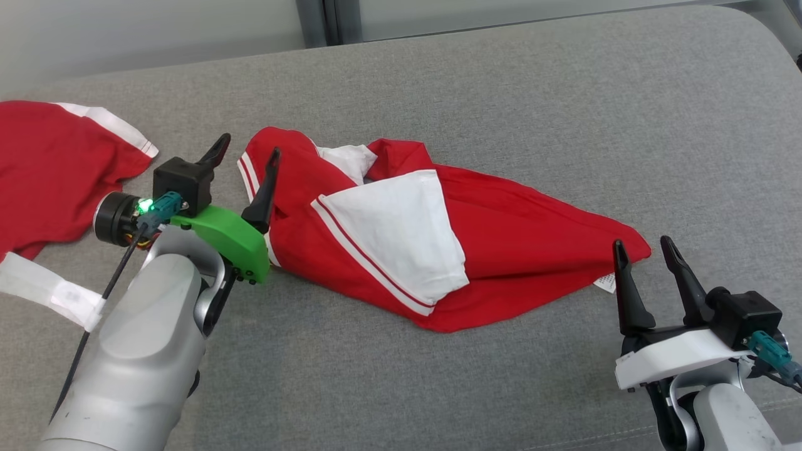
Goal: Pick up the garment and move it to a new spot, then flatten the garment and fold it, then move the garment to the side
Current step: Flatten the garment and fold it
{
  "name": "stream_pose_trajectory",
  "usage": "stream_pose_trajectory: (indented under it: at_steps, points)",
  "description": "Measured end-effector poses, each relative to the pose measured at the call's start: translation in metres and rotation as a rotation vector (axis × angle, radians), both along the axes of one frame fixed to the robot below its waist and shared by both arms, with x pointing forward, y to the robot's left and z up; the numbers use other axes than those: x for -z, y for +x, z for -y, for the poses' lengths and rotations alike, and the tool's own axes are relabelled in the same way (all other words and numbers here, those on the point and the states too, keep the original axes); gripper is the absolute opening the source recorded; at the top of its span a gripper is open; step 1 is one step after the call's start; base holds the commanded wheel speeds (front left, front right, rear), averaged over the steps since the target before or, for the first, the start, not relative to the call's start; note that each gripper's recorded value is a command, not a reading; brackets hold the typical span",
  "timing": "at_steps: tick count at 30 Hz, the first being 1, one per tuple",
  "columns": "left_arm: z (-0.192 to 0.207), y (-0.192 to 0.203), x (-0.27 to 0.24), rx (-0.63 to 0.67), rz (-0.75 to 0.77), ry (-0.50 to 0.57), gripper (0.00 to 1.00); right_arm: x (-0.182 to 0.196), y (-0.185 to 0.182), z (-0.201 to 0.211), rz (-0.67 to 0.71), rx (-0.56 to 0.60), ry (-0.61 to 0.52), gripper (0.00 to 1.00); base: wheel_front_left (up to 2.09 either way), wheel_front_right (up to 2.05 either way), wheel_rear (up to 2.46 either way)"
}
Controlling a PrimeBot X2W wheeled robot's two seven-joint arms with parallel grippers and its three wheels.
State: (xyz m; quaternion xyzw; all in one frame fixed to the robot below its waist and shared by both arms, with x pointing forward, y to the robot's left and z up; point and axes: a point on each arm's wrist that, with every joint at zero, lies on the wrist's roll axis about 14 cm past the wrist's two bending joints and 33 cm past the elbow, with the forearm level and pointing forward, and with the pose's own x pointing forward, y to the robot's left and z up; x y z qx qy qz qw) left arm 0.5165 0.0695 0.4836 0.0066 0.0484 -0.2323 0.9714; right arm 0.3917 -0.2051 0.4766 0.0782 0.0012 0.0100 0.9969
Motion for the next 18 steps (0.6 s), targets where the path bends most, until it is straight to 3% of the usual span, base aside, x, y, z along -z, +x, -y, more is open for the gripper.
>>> stream_pose_trajectory:
  at_steps: [18]
  points:
    - [0.066, -0.036, 0.064, 0.246, -0.178, 0.134, 1.00, 0.009, -0.011, 0.013, -0.036, 0.035, -0.002, 1.00, 0.00, 0.00, 0.00]
